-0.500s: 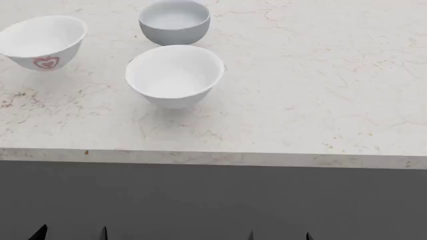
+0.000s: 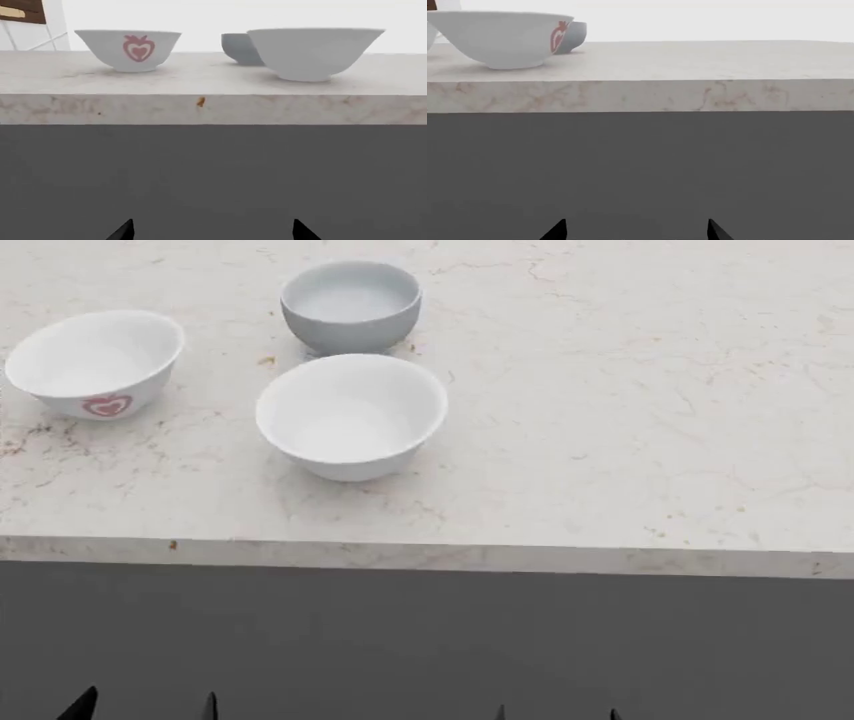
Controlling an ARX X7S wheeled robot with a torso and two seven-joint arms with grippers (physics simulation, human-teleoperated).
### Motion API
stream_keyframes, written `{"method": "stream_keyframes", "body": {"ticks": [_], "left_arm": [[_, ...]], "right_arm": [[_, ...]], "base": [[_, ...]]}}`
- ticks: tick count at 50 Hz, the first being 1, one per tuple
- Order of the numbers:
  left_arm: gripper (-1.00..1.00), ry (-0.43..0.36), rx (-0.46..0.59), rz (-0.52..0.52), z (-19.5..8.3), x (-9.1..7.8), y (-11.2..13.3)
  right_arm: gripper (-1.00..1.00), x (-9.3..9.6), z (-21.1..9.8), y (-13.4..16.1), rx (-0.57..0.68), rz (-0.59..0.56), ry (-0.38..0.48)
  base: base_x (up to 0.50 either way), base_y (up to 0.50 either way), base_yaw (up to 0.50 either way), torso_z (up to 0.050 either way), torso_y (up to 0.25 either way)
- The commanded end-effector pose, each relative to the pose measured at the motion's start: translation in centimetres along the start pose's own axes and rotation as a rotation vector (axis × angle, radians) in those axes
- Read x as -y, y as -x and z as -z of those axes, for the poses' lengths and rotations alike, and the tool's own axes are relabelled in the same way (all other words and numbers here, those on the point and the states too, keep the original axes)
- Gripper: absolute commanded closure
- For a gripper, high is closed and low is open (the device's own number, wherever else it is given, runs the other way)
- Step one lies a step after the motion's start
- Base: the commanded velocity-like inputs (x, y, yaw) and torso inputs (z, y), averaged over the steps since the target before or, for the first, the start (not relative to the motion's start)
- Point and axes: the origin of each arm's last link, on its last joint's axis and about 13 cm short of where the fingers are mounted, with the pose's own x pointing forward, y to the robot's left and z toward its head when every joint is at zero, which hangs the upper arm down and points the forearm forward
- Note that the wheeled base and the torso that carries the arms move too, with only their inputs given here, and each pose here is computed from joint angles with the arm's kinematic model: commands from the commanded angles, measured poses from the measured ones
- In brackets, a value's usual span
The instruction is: Stack the bowls from largest to smallest.
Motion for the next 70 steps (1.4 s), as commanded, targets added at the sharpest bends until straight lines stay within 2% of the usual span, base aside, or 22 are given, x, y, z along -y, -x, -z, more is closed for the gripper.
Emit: {"method": "stream_keyframes", "body": {"ticks": [1,10,39,42,43,44,46,47,49,53,56,59,62,64,65,66,67,68,70], "left_arm": [[-1.00,0.026,0.045,0.060,-0.4,0.1,0.3],[-1.00,-0.009,0.042,0.058,-0.3,0.2,0.2],[-1.00,0.000,0.033,0.056,-0.3,0.2,0.1],[-1.00,0.032,-0.024,0.025,-0.1,0.0,-0.2],[-1.00,0.033,-0.079,0.009,-0.1,0.0,-0.4],[-1.00,0.066,-0.037,0.004,-0.7,-0.3,-0.3],[-1.00,0.076,-0.092,-0.021,-1.4,-0.9,-0.3],[-1.00,-0.010,-0.101,-0.040,-2.4,-1.2,-0.3],[-1.00,-0.009,-0.044,-0.022,-4.4,-1.3,-0.2],[-1.00,-0.019,-0.030,-0.007,-7.5,-1.4,0.4],[-1.00,-0.053,-0.019,-0.003,-9.3,-1.8,0.7],[-1.00,-0.093,-0.021,-0.017,-10.6,-2.5,1.1],[-1.00,-0.094,-0.002,-0.044,-11.5,-3.1,1.1],[-1.00,-0.116,-0.048,-0.073,-12.0,-3.6,0.7],[-1.00,-0.114,-0.036,-0.062,-12.1,-3.7,0.6],[-1.00,-0.159,-0.012,-0.051,-12.3,-3.9,0.7],[-1.00,-0.173,-0.010,-0.035,-12.8,-3.9,0.6],[-1.00,-0.119,0.001,-0.057,-13.2,-4.2,0.8],[-1.00,-0.156,0.009,-0.025,-13.3,-4.6,1.4]], "right_arm": [[-1.00,0.0,0.0,0.1,-0.004,-0.003,-0.001],[-1.00,0.0,0.0,0.1,-0.006,0.001,0.001],[-1.00,0.0,0.1,0.0,-0.021,0.007,0.011],[-1.00,0.3,-0.8,-0.2,-0.048,0.021,-0.030],[-1.00,0.5,-1.4,-0.4,-0.035,0.019,-0.005],[-1.00,0.7,-2.1,-0.4,-0.020,0.021,0.009],[-1.00,1.0,-4.2,-0.4,0.008,0.032,-0.004],[-1.00,1.2,-6.0,-0.2,0.051,0.042,-0.004],[-1.00,1.4,-7.4,0.2,0.075,0.044,-0.008],[-1.00,2.0,-9.5,0.7,0.093,0.050,-0.005],[-1.00,2.3,-10.5,0.9,0.097,0.047,-0.013],[-1.00,2.6,-11.5,1.3,0.098,0.045,0.031],[-1.00,2.9,-12.2,1.5,0.097,0.055,0.039],[-1.00,3.3,-12.5,1.6,0.100,0.060,0.061],[-1.00,3.3,-12.6,1.6,0.098,0.061,0.064],[-1.00,3.5,-12.8,1.7,0.097,0.066,0.065],[-1.00,3.7,-13.1,1.9,0.094,0.062,0.067],[-1.00,4.1,-13.4,2.2,0.089,0.085,0.068],[-1.00,4.6,-13.6,2.7,0.073,0.077,0.069]], "base": [[0.00,0.00,0.00,0.050,0.000],[0.00,0.00,0.00,0.050,0.000],[0.00,0.00,0.00,0.050,0.000],[0.00,0.00,0.00,0.050,0.000],[0.00,0.00,0.00,0.000,0.000],[0.00,0.00,0.00,0.000,0.000],[0.00,0.00,0.00,0.000,0.000],[0.00,0.00,0.00,0.000,0.000],[0.00,0.00,0.00,0.000,0.000],[0.00,0.00,0.00,0.000,0.000],[0.00,0.00,0.00,0.000,0.000],[0.00,0.00,0.00,0.000,0.000],[0.00,0.00,0.00,0.000,0.000],[0.00,0.00,0.00,0.000,0.000],[0.00,0.00,0.00,0.000,0.000],[0.00,0.00,0.00,0.000,0.000],[0.00,0.00,0.00,0.000,0.000],[0.00,0.00,0.00,0.000,0.000],[0.00,0.00,0.00,0.000,0.000]]}}
